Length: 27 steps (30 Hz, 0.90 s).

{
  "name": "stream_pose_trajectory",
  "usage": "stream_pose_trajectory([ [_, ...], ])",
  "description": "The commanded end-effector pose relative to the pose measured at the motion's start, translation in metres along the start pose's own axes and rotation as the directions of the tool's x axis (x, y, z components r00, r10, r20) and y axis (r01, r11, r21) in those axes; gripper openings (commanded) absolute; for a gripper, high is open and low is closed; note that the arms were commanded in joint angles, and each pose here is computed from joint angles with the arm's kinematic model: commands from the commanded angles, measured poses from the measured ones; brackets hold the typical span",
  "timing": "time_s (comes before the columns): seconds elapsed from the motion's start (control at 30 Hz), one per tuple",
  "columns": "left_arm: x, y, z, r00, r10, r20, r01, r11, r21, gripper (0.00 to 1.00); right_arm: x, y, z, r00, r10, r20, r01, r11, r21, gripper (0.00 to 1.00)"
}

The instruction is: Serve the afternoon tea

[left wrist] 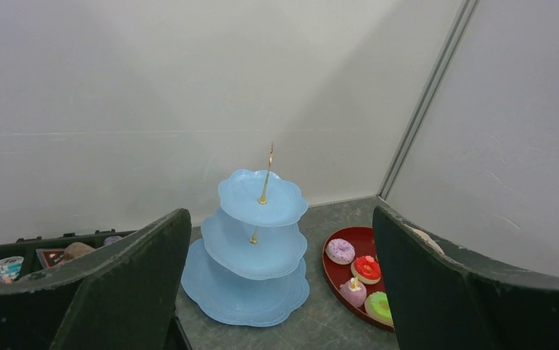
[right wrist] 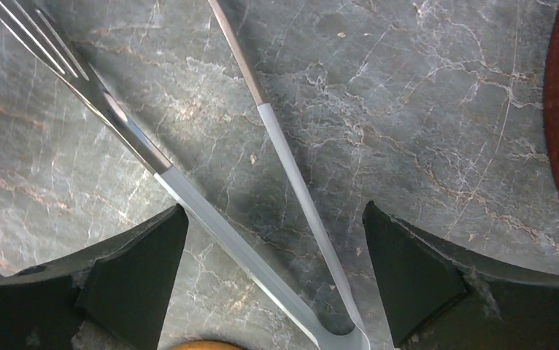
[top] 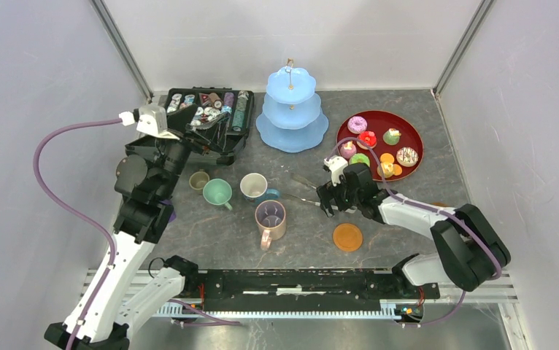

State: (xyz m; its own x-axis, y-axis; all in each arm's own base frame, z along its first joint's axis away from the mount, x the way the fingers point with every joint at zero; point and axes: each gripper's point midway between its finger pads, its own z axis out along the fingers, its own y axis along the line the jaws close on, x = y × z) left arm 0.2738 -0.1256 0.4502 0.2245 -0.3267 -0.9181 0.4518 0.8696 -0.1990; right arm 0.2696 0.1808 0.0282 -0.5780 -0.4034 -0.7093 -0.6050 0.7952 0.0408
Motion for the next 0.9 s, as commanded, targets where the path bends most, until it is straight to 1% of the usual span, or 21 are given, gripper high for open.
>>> stream_pose_trajectory([
  [0.0, -0.004, -0.006, 0.007, 0.998, -0.057, 0.02, 0.056, 0.998, 0.019, 1.0, -0.036, -0.002, 0.005, 0.991, 0.085, 0.103, -0.09, 0.995, 0.043, 0.98],
  [0.07, -0.006, -0.008, 0.014, 0.996, -0.086, 0.0, 0.086, 0.996, 0.01, 1.0, -0.04, -0.004, 0.007, 0.985, 0.133, 0.111, -0.141, 0.988, 0.069, 0.99],
  [0.1, -0.011, -0.011, 0.019, 0.995, -0.1, -0.01, 0.1, 0.995, 0.012, 1.0, -0.04, -0.012, 0.008, 0.979, 0.175, 0.107, -0.188, 0.975, 0.116, 0.99],
  [0.13, -0.016, -0.018, 0.023, 0.993, -0.116, -0.021, 0.116, 0.993, 0.035, 1.0, -0.039, -0.013, 0.011, 0.976, 0.2, 0.091, -0.21, 0.969, 0.132, 0.96],
  [0.2, -0.03, -0.035, 0.036, 0.988, -0.147, -0.046, 0.15, 0.984, 0.094, 1.0, -0.043, -0.008, 0.018, 0.97, 0.23, 0.078, -0.238, 0.964, 0.115, 0.9],
  [0.3, -0.047, -0.056, 0.054, 0.981, -0.183, -0.068, 0.192, 0.968, 0.161, 1.0, -0.051, 0.002, 0.027, 0.964, 0.253, 0.08, -0.26, 0.96, 0.1, 0.86],
  [0.37, -0.051, -0.063, 0.062, 0.981, -0.182, -0.068, 0.192, 0.965, 0.178, 1.0, -0.053, 0.001, 0.03, 0.954, 0.29, 0.081, -0.299, 0.944, 0.14, 0.85],
  [0.43, -0.05, -0.062, 0.064, 0.985, -0.157, -0.064, 0.166, 0.97, 0.175, 1.0, -0.052, 0.002, 0.033, 0.936, 0.344, 0.078, -0.352, 0.922, 0.163, 0.83],
  [0.5, -0.039, -0.054, 0.063, 0.99, -0.121, -0.07, 0.13, 0.981, 0.144, 1.0, -0.05, 0.004, 0.033, 0.918, 0.389, 0.073, -0.396, 0.9, 0.182, 0.81],
  [0.57, -0.024, -0.043, 0.059, 0.994, -0.072, -0.083, 0.081, 0.991, 0.106, 1.0, -0.051, 0.007, 0.032, 0.905, 0.415, 0.092, -0.425, 0.883, 0.198, 0.81],
  [0.63, -0.008, -0.033, 0.055, 0.995, -0.021, -0.1, 0.028, 0.997, 0.065, 1.0, -0.048, 0.012, 0.029, 0.9, 0.423, 0.107, -0.436, 0.874, 0.214, 0.81],
  [0.73, 0.009, -0.023, 0.047, 0.993, 0.006, -0.121, -0.002, 0.999, 0.033, 1.0, -0.045, 0.013, 0.025, 0.886, 0.44, 0.143, -0.463, 0.85, 0.25, 0.81],
  [0.8, 0.009, -0.023, 0.043, 0.994, 0.023, -0.105, -0.02, 0.999, 0.035, 1.0, -0.043, 0.02, 0.025, 0.887, 0.439, 0.143, -0.462, 0.854, 0.24, 0.81],
  [0.87, 0.007, -0.023, 0.041, 0.995, 0.034, -0.095, -0.031, 0.999, 0.036, 1.0, -0.046, 0.029, 0.027, 0.9, 0.411, 0.148, -0.435, 0.872, 0.224, 0.81],
])
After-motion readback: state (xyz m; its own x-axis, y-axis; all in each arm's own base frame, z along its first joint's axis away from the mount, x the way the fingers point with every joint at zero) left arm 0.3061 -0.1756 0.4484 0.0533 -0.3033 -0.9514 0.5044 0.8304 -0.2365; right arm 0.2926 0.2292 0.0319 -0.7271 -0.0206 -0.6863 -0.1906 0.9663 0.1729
